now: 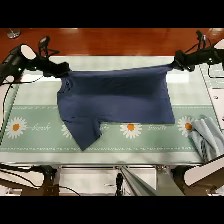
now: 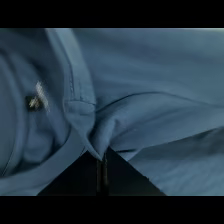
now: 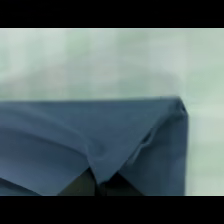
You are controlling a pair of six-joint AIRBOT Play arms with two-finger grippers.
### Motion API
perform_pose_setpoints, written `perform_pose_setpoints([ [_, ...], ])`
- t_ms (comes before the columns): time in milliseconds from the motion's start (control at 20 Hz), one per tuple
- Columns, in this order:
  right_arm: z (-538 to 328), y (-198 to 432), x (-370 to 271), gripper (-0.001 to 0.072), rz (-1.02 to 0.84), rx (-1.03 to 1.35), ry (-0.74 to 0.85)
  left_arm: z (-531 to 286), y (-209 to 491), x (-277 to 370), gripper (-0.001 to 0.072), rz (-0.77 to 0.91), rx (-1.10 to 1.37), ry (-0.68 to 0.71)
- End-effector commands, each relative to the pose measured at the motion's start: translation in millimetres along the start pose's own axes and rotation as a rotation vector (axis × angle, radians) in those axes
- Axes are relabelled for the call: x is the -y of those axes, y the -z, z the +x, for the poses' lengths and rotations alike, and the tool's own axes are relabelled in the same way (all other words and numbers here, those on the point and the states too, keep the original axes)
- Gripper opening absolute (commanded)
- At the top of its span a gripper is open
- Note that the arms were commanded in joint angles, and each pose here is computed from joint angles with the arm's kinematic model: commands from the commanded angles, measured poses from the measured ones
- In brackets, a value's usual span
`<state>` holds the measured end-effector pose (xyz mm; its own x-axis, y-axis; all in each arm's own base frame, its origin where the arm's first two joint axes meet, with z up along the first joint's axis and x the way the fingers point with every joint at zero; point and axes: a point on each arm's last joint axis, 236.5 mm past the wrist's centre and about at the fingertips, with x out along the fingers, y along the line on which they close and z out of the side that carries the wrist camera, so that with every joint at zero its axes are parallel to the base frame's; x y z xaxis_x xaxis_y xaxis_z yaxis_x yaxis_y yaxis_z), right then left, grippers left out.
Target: Fold the shirts.
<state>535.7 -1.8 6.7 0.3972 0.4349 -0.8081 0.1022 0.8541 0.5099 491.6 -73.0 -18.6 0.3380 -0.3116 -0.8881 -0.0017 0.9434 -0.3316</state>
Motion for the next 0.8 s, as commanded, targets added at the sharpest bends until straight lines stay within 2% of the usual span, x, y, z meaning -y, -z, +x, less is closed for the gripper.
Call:
perform_pose_setpoints([
  [0, 13.4, 32.7, 22.9, 0.0025, -0.015, -0.147, 0.062, 15.4, 49.0, -20.3, 0.0021, 0.015, -0.207, -0.019],
  [200, 50.3, 56.9, 28.4, 0.0032, 0.054, -0.250, 0.060, 40.5, 71.6, -12.8, 0.0026, 0.011, -0.295, -0.009],
  [250, 55.3, 62.3, 26.5, 0.0204, 0.063, -0.271, 0.061, 41.4, 74.8, -11.0, 0.0189, 0.019, -0.308, -0.010],
  [300, 57.3, 68.0, 22.4, 0.0601, 0.064, -0.294, 0.059, 38.9, 78.5, -10.2, 0.0627, 0.024, -0.326, -0.011],
  [350, 54.9, 68.9, 20.3, 0.0620, 0.063, -0.298, 0.056, 32.7, 82.1, -14.5, 0.0704, 0.028, -0.353, -0.029],
  [500, 18.0, 78.3, 23.8, 0.0620, 0.052, -0.346, 0.065, -2.1, 99.1, -44.0, 0.0704, 0.042, -0.456, -0.128],
  [600, -20.5, 86.0, 41.7, 0.0620, 0.033, -0.366, 0.131, -33.9, 114.6, -75.5, 0.0703, 0.020, -0.492, -0.220],
  [750, -58.5, 101.9, 61.4, 0.0620, 0.110, -0.243, 0.121, -62.6, 150.9, -102.7, 0.0702, -0.098, -0.459, -0.220],
])
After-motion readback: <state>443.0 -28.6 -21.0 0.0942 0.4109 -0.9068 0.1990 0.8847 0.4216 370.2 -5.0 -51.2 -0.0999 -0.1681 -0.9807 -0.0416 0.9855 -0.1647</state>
